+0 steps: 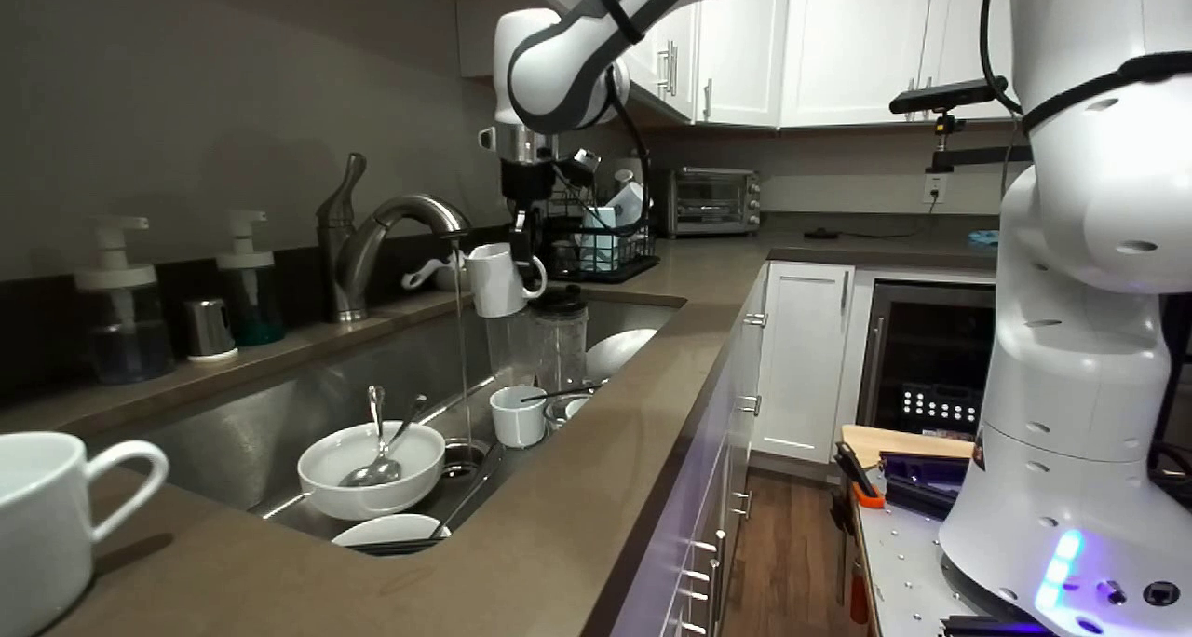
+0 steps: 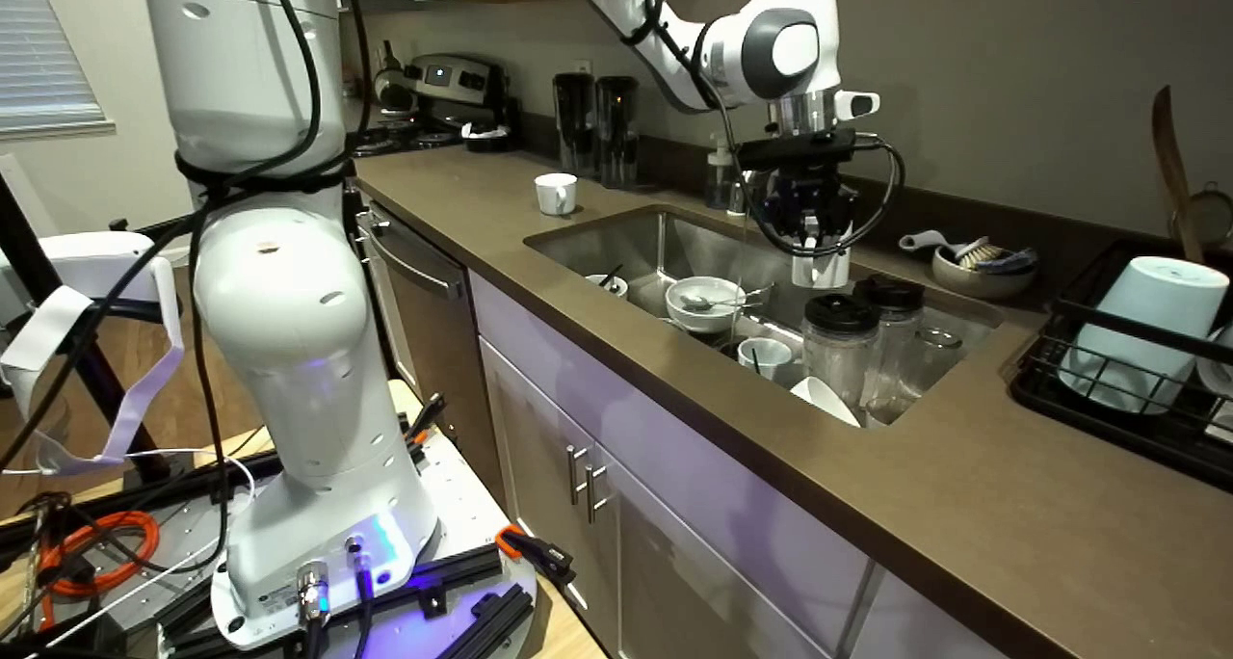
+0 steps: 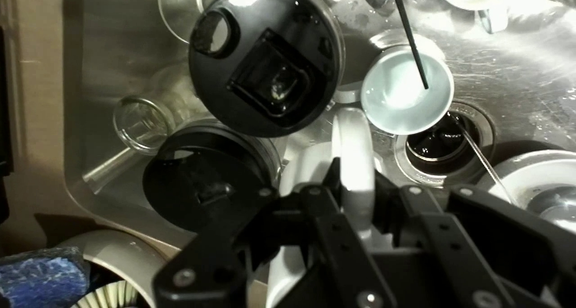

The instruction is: Take the white mug on the right side of the counter, put some water in it and place it next to the white mug on the left

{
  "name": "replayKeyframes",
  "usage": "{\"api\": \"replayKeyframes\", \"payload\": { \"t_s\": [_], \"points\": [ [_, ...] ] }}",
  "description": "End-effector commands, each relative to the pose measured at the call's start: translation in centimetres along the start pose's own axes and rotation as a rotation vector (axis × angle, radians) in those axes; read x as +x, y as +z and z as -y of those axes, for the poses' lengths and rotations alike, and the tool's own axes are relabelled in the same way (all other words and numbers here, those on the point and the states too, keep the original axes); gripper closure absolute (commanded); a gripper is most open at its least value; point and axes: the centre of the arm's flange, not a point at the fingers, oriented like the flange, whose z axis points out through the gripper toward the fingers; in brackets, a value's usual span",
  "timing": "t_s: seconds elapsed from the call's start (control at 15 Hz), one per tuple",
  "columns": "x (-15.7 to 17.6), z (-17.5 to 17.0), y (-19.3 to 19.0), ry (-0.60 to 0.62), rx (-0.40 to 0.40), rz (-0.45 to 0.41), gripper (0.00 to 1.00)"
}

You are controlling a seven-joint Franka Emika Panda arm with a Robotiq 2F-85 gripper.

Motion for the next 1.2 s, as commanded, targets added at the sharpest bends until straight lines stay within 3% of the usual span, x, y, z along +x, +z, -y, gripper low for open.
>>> {"api": "replayKeyframes", "payload": {
  "t_s": [0.0,0.13,0.73,0.8,1.13],
  "points": [
    [1.3,-0.8,-0.2,-0.024,0.054,-0.044,0.95],
    [0.6,0.2,0.5,-0.007,0.040,-0.014,0.90],
    [0.8,0.4,0.8,-0.009,0.051,-0.013,0.90],
    [0.8,0.4,0.8,-0.009,0.051,-0.013,0.96],
    [1.5,4.7,1.7,-0.055,0.063,-0.001,0.96]
  ]
}}
